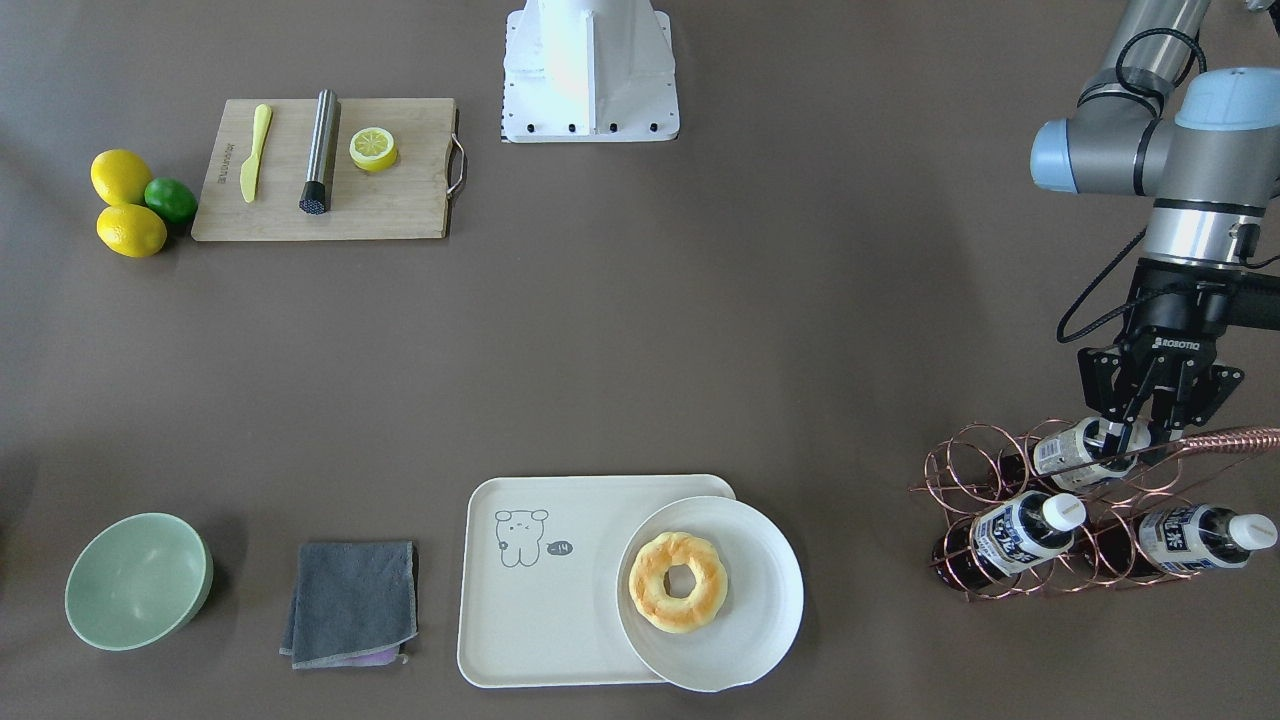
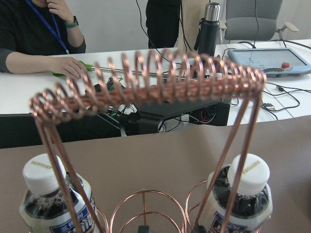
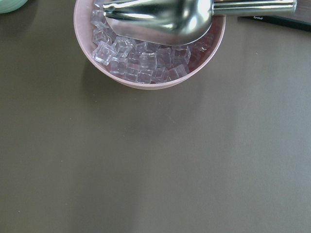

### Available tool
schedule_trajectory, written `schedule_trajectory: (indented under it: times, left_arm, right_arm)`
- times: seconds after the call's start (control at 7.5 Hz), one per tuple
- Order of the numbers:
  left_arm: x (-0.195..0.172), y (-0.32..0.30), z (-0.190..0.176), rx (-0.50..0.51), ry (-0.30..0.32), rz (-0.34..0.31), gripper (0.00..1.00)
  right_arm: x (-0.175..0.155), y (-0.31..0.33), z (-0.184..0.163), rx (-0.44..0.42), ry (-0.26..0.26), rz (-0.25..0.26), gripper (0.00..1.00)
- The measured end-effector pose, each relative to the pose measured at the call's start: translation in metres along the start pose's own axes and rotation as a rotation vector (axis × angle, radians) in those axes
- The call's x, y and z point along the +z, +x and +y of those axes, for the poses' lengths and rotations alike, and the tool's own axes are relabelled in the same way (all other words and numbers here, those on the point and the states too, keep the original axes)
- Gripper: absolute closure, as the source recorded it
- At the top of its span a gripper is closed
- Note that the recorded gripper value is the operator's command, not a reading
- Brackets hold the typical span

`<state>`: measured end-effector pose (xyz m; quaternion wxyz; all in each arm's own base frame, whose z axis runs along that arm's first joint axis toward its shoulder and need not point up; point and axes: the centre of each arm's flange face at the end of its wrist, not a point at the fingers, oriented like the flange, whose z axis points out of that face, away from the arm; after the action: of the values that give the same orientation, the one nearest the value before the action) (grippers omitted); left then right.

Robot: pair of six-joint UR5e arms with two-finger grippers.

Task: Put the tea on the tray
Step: 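Reach the left gripper down into the copper rack around a tea bottle, then grasp the dark tea bottle with the left gripper and lift it out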

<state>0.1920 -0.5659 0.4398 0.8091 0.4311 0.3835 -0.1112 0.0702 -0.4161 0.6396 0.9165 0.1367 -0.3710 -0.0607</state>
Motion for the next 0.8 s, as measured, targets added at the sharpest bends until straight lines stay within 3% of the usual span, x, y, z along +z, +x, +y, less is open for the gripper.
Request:
schedule_trajectory:
  times: [0.4,0.8]
  left_arm:
    - [-0.032,-0.011,-0.045,-0.024,0.024,0.032,1.00]
    - [-0.095,0.005,-0.096,-0.038,0.052,0.055,1.00]
  right_arm:
    - [0.000,0.000,0.000,0.001,-0.001,0.000,0.00]
    - [0.000,0.000,0.000,0.001,-0.002,0.000,0.00]
